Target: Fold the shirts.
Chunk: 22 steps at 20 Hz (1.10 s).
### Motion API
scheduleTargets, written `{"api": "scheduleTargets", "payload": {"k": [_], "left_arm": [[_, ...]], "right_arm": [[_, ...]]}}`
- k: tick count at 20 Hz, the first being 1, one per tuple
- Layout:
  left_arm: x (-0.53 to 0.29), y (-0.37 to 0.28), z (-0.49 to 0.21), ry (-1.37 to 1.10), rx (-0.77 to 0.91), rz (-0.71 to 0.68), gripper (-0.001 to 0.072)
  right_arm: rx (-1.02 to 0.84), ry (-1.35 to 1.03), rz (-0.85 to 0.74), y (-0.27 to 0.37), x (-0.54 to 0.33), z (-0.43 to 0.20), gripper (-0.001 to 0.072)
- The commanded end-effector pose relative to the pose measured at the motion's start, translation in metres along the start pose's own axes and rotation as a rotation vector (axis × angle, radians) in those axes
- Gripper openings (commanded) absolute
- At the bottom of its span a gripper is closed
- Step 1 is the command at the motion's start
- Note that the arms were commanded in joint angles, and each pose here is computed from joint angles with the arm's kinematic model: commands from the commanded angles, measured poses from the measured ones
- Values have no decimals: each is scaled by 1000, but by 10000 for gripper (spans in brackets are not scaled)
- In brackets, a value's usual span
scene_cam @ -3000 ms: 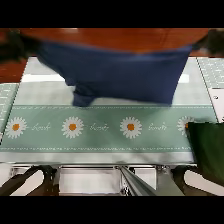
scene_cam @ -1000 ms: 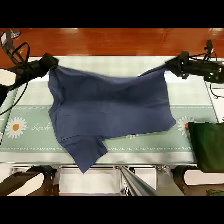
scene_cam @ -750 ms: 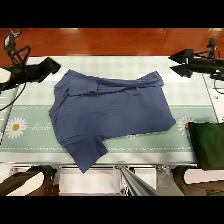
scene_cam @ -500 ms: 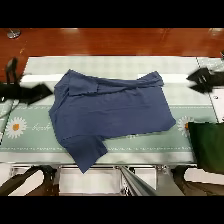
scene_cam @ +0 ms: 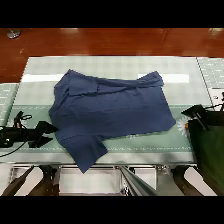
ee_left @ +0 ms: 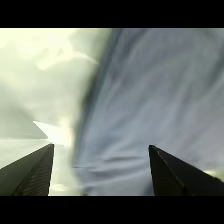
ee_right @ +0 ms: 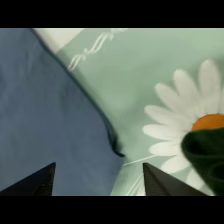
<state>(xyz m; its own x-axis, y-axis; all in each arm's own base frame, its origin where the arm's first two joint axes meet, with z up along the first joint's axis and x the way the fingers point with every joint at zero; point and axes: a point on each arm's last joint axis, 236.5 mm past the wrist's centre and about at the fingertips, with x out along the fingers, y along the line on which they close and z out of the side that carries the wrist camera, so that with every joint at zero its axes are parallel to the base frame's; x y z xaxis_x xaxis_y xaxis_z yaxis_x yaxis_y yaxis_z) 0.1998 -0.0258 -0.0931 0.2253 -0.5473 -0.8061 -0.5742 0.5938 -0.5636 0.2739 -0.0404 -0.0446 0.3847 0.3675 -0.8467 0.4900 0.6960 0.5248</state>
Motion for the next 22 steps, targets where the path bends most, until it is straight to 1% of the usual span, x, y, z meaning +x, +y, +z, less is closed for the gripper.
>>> {"api": "scheduleTargets", "payload": {"k": [1, 2, 5, 7, 8, 9, 10, 11, 12, 15, 19, 22], "left_arm": [[17, -17, -8, -16, -21, -125, 702], [25, -21, -14, -11, -16, -141, 702], [43, -18, -32, 27, 29, -111, 701], [42, -22, -40, 59, 77, -121, 697], [40, -25, -41, 70, 99, -131, 678], [38, -27, -41, 73, 109, -137, 409], [36, -30, -38, 65, 117, -143, 29], [34, -37, -34, 50, 134, -170, 25], [31, -45, -30, 32, 147, -198, 25], [26, -64, -21, -3, 132, -273, 25], [26, -66, -21, -9, 153, -281, 25], [26, -66, -20, -12, 158, -281, 25]], "right_arm": [[-54, 30, 30, 17, 12, -20, 615], [-60, 39, 33, 21, 14, -23, 615], [-57, 37, 35, 24, 15, -22, 616], [-17, 16, 28, 15, 9, -15, 616], [0, 10, 9, 6, 6, -13, 615], [13, 26, -41, -10, 3, -16, 615], [22, 55, -106, -27, 1, -23, 616], [24, 93, -168, -41, 0, -34, 616], [29, 120, -184, -46, 3, -42, 616], [31, 150, -148, -38, 18, -55, 615], [-17, 219, -95, -16, 51, -62, 616], [10, 189, -17, 11, 70, -43, 615]]}}
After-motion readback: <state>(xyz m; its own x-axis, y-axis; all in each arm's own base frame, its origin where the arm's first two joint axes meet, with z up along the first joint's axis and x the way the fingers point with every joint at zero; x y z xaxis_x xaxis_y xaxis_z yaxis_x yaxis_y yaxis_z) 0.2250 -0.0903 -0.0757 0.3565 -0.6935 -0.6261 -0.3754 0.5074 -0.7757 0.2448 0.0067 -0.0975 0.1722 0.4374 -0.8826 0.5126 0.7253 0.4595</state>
